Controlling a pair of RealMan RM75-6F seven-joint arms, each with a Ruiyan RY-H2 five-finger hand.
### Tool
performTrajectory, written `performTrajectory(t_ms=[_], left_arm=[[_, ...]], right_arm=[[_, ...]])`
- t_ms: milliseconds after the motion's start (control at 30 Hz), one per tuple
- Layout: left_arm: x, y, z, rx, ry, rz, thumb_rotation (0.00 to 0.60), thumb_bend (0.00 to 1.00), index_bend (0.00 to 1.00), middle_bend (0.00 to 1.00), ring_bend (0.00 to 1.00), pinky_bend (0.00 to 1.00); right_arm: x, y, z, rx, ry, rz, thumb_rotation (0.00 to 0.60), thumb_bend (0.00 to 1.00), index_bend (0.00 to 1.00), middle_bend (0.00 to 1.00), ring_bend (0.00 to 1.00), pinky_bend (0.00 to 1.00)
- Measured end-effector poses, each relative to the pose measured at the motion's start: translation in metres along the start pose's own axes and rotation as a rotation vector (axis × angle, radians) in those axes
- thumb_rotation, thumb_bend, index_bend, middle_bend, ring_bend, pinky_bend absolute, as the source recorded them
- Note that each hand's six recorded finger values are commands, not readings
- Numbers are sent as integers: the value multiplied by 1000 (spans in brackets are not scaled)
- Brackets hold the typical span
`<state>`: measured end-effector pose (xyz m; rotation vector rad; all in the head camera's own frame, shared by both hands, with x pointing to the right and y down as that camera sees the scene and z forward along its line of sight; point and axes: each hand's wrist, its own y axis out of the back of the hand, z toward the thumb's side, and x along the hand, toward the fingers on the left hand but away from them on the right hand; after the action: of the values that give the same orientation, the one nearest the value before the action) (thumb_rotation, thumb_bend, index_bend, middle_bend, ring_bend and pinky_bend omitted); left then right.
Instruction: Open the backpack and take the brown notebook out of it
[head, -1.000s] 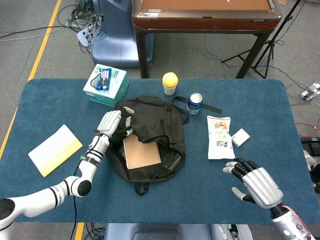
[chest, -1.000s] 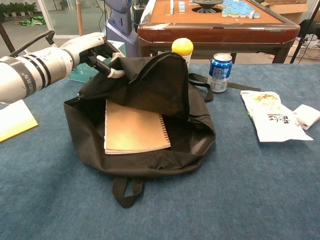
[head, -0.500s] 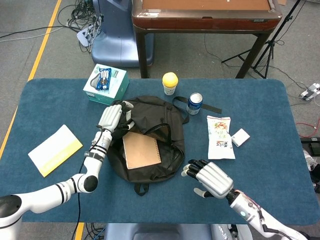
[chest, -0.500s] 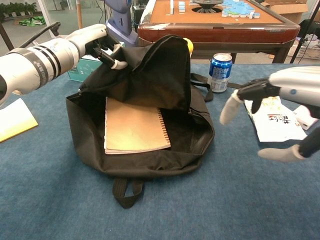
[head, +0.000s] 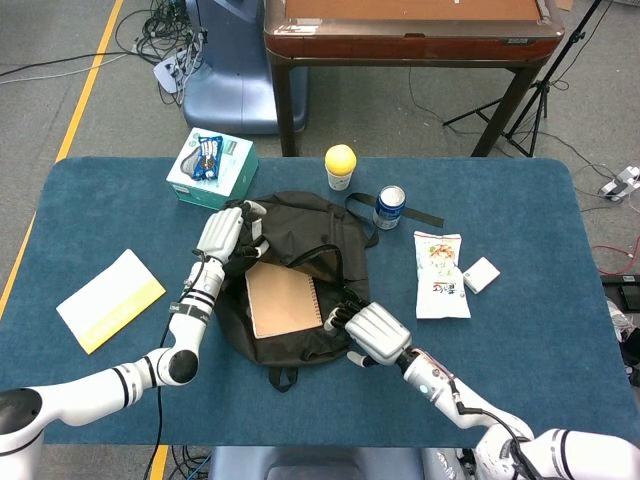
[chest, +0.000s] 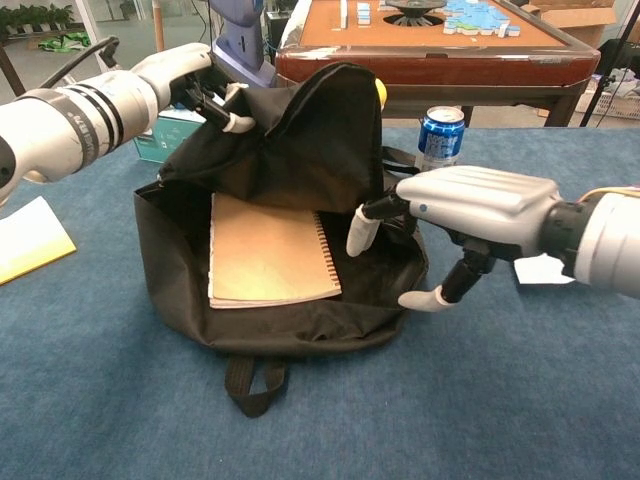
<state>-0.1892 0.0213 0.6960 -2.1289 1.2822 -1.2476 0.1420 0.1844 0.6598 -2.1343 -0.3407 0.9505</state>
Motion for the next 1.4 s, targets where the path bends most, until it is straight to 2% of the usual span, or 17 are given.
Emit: performTrajectory(t_ms=[433, 967, 1400], left_arm=[[0, 0, -3, -26, 37, 12, 600, 282, 776, 321, 194, 74], [-1, -5, -6, -65, 77, 17, 600, 283, 776, 321, 194, 74], [-3, 2, -12, -85, 99, 29, 600, 282, 776, 321, 194, 74]], right_arm=[[-47, -26, -2, 65, -17, -36, 600, 215, 315, 292, 169, 328], [-67, -49, -10, 93, -69, -86, 600, 129, 310, 213, 159, 325], [-87, -51, -6, 115, -98, -139, 600, 117, 306, 210, 157, 325]])
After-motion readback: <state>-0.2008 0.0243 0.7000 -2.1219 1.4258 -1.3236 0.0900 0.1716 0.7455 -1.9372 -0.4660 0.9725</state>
